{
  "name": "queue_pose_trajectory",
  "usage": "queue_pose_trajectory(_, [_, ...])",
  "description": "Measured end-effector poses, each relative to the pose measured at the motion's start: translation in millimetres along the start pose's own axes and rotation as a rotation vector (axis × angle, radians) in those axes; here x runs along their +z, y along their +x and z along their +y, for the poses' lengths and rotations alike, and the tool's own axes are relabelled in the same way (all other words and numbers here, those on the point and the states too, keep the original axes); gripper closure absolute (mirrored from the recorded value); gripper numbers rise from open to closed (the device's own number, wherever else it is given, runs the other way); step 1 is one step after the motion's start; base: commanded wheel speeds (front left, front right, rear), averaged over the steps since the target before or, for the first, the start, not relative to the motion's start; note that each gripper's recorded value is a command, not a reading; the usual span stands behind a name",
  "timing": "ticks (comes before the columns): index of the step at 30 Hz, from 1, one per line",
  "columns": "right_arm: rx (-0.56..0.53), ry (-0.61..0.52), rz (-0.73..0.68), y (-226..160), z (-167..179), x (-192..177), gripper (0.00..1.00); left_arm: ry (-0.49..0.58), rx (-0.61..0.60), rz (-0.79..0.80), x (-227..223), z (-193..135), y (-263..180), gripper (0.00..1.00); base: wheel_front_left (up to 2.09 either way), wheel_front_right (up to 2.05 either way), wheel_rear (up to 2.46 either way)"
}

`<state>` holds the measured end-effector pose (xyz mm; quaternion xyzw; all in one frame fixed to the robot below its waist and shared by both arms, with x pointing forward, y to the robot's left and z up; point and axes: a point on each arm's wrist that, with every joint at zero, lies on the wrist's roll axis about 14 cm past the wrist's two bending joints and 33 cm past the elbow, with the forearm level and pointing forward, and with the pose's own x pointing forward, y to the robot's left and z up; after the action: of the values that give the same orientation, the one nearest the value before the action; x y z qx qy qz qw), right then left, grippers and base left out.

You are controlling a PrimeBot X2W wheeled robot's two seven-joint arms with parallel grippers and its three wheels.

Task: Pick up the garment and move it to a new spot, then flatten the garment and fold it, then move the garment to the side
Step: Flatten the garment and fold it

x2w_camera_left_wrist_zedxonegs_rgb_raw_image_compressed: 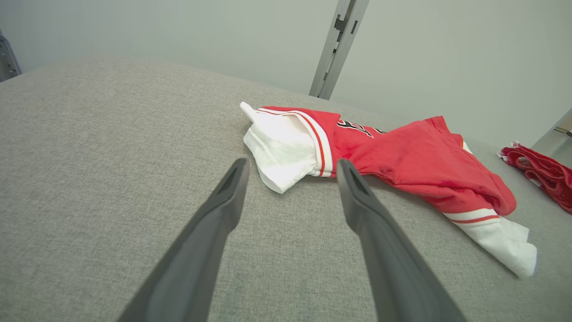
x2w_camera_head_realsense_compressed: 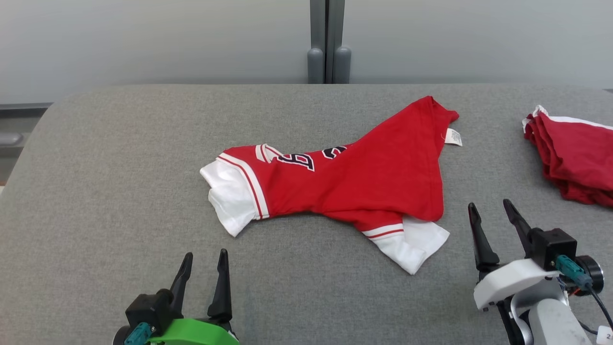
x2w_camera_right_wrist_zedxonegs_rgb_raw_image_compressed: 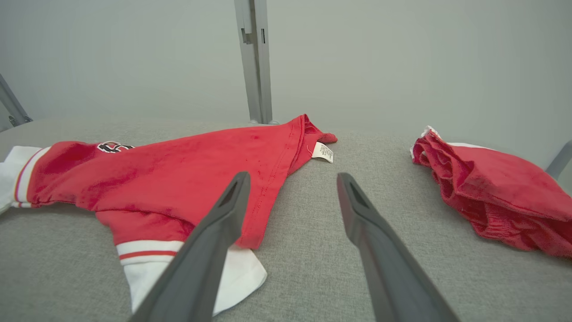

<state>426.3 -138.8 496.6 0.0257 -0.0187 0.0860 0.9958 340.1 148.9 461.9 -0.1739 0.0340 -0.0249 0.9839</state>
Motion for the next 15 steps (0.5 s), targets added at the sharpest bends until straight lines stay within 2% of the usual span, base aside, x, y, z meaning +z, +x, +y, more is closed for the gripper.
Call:
queue_pose_trajectory(5, [-0.016, 0.094, 0.013, -25.8, 1.6, -6.4, 0.00, 0.005, -0.007, -0.016, 4.0, -0.7, -5.7, 0.00, 0.00, 0.00, 0.00])
queue_pose_trajectory(15, [-0.018, 0.091, 0.014, -31.0, 0.8, -6.9, 0.00, 0.025, -0.028, -0.007, 2.0, -5.0, -1.8, 0.00, 0.00, 0.00, 0.00])
